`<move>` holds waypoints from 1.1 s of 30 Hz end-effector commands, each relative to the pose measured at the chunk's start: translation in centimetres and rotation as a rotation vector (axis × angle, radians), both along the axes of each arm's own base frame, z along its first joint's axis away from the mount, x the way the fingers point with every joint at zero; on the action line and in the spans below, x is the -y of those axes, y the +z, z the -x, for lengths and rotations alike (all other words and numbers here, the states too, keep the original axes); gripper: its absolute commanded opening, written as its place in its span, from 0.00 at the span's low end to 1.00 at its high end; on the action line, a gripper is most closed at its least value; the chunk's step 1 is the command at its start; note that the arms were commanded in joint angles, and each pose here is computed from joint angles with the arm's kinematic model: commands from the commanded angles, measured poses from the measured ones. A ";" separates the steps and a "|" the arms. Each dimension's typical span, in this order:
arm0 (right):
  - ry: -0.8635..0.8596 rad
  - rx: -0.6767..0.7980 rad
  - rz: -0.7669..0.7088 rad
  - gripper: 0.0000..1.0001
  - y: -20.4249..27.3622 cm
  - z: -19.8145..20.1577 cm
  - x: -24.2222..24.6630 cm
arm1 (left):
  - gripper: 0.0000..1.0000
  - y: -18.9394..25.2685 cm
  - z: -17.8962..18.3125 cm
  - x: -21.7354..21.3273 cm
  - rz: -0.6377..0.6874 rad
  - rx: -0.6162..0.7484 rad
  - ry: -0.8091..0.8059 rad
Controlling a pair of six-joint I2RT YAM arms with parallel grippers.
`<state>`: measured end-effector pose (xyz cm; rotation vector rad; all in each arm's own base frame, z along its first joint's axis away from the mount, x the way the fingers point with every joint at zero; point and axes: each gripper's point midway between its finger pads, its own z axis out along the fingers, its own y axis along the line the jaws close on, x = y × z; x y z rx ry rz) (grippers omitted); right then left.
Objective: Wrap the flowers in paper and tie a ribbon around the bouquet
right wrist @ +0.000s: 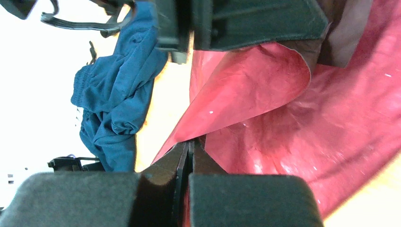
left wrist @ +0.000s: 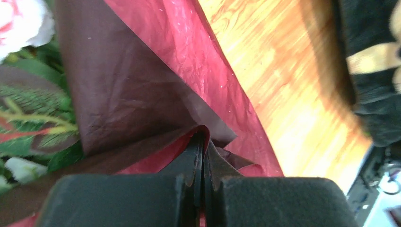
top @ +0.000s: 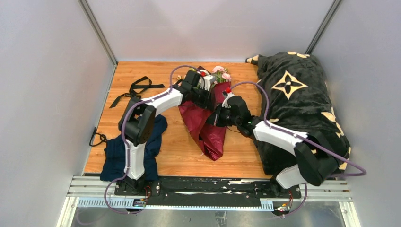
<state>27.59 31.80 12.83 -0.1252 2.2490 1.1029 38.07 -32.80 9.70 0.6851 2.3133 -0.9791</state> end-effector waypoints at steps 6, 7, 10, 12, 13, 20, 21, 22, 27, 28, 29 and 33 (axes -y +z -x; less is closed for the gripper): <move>-0.171 -0.120 0.303 0.29 -5.3 1.0 11.1 | 0.00 -4.3 1.1 -0.5 -0.204 0.044 -0.061; -0.168 -0.138 0.332 0.36 -6.2 0.5 12.0 | 0.00 -4.1 1.2 -0.5 -0.203 0.049 -0.061; -0.098 -0.208 0.305 0.52 -7.9 -0.9 12.7 | 0.00 -2.7 1.7 -0.2 -0.198 0.075 -0.080; -0.020 -0.229 0.239 0.53 -8.9 -1.9 11.4 | 0.00 -1.7 2.0 0.2 -0.189 0.102 -0.087; 0.009 -0.221 0.209 0.52 -9.2 -2.7 10.6 | 0.00 -1.2 2.1 0.5 -0.182 0.114 -0.089; 0.068 -0.248 0.123 0.01 -11.4 -3.8 8.2 | 0.00 4.4 4.2 3.1 -0.080 0.146 -0.135; 0.081 -0.252 0.117 0.00 -11.5 -3.6 7.9 | 0.00 5.6 4.7 4.0 -0.050 0.163 -0.148; 0.099 -0.249 0.110 0.00 -11.4 -3.5 7.3 | 0.00 6.9 5.1 5.0 -0.015 0.187 -0.163; 0.111 -0.241 0.058 0.00 -10.5 -3.1 5.8 | 0.00 6.9 4.9 7.3 0.023 0.150 -0.165; 0.105 -0.238 0.042 0.00 -10.2 -3.0 5.6 | 0.00 5.5 4.5 7.4 0.002 0.136 -0.158; 0.096 -0.238 0.026 0.00 -9.9 -2.9 5.5 | 0.00 4.4 4.0 7.3 -0.022 0.134 -0.144; 0.016 -0.256 0.028 0.00 -9.7 -2.1 6.5 | 0.00 0.1 2.9 6.8 -0.097 0.098 -0.114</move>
